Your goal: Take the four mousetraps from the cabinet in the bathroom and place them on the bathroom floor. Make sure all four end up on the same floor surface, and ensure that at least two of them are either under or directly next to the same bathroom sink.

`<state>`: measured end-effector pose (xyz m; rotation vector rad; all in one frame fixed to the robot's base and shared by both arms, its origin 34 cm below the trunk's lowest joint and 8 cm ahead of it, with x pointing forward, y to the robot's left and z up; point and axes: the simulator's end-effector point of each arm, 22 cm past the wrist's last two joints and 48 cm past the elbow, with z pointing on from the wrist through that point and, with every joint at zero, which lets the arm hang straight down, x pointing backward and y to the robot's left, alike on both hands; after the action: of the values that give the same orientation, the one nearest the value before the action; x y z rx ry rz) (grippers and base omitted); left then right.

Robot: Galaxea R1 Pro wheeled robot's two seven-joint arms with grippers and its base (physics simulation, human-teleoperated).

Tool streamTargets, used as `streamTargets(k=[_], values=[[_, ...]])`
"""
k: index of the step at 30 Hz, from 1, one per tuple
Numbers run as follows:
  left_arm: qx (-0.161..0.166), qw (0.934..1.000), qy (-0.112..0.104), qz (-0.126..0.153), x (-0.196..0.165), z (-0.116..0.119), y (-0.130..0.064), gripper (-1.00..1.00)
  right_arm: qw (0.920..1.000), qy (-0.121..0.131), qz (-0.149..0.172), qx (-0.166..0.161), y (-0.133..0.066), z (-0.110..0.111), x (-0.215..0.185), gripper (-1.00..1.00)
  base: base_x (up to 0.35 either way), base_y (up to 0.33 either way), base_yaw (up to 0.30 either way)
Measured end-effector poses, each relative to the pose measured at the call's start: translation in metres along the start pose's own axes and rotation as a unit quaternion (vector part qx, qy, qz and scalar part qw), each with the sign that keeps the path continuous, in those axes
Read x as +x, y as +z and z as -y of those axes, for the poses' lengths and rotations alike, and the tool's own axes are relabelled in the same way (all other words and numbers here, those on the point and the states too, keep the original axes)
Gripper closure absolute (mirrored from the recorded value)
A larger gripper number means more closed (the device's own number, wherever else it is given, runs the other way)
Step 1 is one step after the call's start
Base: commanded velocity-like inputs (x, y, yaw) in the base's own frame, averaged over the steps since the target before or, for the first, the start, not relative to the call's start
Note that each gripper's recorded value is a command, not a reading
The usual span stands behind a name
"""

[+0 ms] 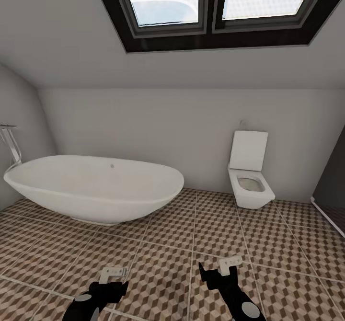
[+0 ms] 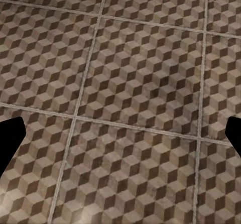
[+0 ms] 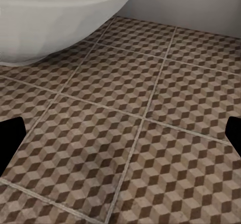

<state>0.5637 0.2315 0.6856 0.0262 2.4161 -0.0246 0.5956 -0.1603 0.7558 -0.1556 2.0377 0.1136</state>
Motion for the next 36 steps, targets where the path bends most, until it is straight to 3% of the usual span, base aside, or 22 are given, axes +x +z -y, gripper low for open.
streamTargets(k=[36], values=[[0.0,1.0,0.0,-0.001,0.0013,0.0001,0.0004,-1.0,1.0,0.001,0.001,-0.002,0.0,-0.0009,-0.0003,-1.0,0.0,0.0,0.0]])
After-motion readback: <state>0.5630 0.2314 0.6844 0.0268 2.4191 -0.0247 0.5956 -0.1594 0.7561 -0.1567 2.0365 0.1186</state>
